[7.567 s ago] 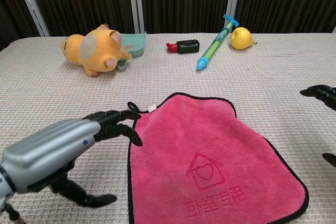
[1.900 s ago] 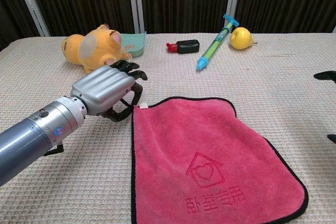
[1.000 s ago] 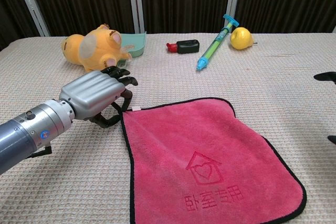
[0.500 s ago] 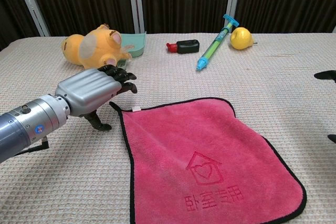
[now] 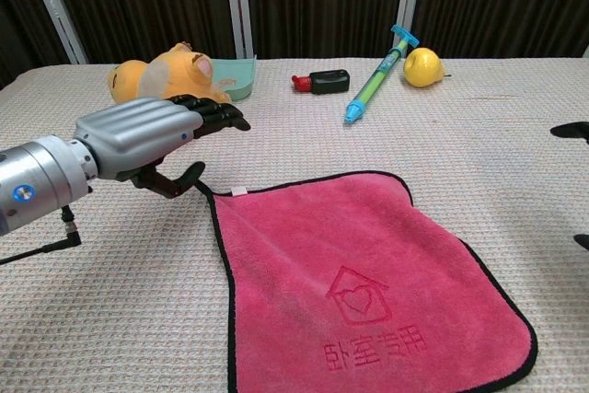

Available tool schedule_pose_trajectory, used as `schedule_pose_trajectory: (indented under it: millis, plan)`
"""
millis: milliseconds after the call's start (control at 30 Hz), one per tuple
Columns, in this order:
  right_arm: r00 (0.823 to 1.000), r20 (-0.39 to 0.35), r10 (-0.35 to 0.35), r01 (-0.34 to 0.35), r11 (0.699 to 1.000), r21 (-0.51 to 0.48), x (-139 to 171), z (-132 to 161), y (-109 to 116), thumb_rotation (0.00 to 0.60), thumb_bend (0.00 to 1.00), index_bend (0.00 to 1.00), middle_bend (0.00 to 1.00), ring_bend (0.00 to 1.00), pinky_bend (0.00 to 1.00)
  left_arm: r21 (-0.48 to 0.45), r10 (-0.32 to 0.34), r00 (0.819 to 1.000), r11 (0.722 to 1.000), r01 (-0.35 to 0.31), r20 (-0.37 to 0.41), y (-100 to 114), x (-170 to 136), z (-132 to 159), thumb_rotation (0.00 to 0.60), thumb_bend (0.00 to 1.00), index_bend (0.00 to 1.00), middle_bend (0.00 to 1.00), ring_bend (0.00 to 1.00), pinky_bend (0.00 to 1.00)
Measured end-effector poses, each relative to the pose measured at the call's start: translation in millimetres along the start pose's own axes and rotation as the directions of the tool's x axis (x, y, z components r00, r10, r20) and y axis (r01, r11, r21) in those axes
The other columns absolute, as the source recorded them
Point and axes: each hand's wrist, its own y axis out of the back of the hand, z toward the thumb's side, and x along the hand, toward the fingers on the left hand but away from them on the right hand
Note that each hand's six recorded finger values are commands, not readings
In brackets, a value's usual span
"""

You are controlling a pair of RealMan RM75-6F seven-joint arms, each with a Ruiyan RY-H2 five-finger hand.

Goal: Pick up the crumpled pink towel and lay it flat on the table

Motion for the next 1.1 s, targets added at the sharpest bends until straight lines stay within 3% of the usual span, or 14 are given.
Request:
schedule_pose_trajectory:
  millis: [133, 267, 367, 633, 800, 1100]
  plan:
    - [1.0, 0.004, -0.003, 0.003, 1.0, -0.001, -1, -1, 1, 0.6, 0.35, 0.0, 0.0, 0.0, 0.0, -0.061, -0.017, 0.993, 0.998, 0.024, 0.118, 7, -19, 21, 0.6, 0.81, 0.11, 0.05, 0.0, 0.09]
    - [1.0, 0.005, -0.006, 0.006, 1.0, -0.001, -1, -1, 2, 0.6, 0.35, 0.0, 0.0, 0.0, 0.0, -0.092, -0.067, 0.969, 0.992, 0.091, 0.24, 10, -49, 35, 0.6, 0.82, 0.12, 0.05, 0.0, 0.09]
    - [1.0, 0.008, -0.006, 0.006, 1.0, -0.005, -1, -2, 2, 0.6, 0.35, 0.0, 0.0, 0.0, 0.0, -0.103, -0.116, 0.951, 0.983, 0.151, 0.287, 5, -66, 40, 0.6, 0.82, 0.12, 0.05, 0.0, 0.09]
    - [1.0, 0.008, -0.004, 0.005, 1.0, -0.004, -2, -2, 1, 0.6, 0.35, 0.0, 0.0, 0.0, 0.0, -0.085, -0.205, 0.91, 0.964, 0.25, 0.36, -11, -84, 53, 0.6, 0.82, 0.12, 0.06, 0.0, 0.09]
    - [1.0, 0.01, -0.006, 0.006, 1.0, -0.006, -2, -2, 1, 0.6, 0.35, 0.0, 0.0, 0.0, 0.0, -0.078, -0.259, 0.876, 0.945, 0.316, 0.407, -25, -93, 70, 0.6, 0.82, 0.12, 0.06, 0.0, 0.09]
    - [1.0, 0.005, -0.022, 0.022, 1.0, -0.009, -3, -1, 3, 0.6, 0.35, 0.0, 0.0, 0.0, 0.0, -0.084, -0.288, 0.829, 0.925, 0.371, 0.48, -41, -100, 105, 0.6, 0.82, 0.12, 0.06, 0.0, 0.09]
